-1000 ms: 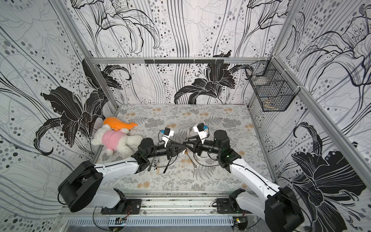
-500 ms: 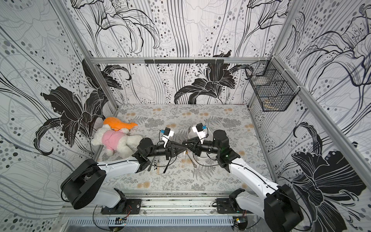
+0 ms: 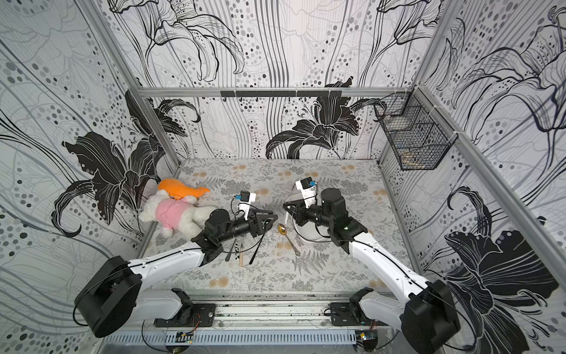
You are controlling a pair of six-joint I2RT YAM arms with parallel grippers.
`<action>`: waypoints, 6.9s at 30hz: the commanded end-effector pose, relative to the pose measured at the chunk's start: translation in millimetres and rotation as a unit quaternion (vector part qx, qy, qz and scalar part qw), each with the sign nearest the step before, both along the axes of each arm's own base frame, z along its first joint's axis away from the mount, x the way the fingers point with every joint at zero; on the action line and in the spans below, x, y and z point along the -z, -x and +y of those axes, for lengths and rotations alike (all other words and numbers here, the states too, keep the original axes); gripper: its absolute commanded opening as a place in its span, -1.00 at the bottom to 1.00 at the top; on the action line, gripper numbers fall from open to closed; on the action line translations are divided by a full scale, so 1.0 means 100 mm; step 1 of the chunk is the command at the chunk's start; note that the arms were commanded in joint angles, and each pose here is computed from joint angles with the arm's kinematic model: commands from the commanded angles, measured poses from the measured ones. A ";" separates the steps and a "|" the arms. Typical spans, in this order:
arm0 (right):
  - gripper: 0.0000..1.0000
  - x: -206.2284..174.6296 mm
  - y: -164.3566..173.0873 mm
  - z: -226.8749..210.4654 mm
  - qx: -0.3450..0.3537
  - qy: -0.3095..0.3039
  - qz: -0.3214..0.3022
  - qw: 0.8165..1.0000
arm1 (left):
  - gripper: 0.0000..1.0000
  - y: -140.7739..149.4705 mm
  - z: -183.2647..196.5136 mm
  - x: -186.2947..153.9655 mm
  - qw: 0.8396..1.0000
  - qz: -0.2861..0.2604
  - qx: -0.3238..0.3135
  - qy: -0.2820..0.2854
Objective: Put the spoon into the storage box
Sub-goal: Pick up the spoon from the center of the board, then place the spoon in the storage box, then pick up the spoon from the center of the board, then place the spoon in the storage box.
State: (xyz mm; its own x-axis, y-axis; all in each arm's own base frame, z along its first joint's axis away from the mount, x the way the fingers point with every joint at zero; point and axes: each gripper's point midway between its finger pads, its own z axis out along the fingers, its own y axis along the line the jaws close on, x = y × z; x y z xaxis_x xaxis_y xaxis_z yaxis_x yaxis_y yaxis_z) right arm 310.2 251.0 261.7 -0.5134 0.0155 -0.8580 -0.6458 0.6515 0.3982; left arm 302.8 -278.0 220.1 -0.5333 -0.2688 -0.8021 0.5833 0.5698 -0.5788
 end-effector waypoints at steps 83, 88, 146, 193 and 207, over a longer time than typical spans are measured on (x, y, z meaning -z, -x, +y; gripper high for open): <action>-0.52 1.87 -0.78 -0.70 0.191 0.409 0.196 0.871 | 0.12 0.04 0.83 0.92 0.925 0.135 -0.229 -0.272; -0.42 1.49 -0.76 -0.64 0.198 0.347 0.151 0.904 | 0.11 0.10 0.95 1.16 0.898 0.175 -0.264 -0.306; -0.43 1.27 -0.63 -0.68 0.214 0.293 0.119 0.924 | -0.99 1.23 1.34 2.41 0.795 0.354 -0.254 -0.423; -0.47 0.64 -0.44 -1.95 0.447 0.113 0.058 0.885 | -1.00 -0.43 -1.70 0.94 0.922 0.258 -0.171 -0.232; -0.49 0.63 -0.41 -1.96 0.450 0.105 0.056 0.885 | -1.00 -0.55 -1.40 1.50 0.882 0.308 -0.273 -0.231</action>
State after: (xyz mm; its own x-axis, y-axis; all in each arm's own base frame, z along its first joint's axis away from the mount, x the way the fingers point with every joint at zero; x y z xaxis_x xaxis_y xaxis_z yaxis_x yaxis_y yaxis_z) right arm 352.5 59.8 195.7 -0.4831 0.2848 -0.8279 0.1865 0.9574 0.2205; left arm 345.7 -423.1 64.3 -0.8334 -0.2756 -0.4790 -0.1425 0.9446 -0.2956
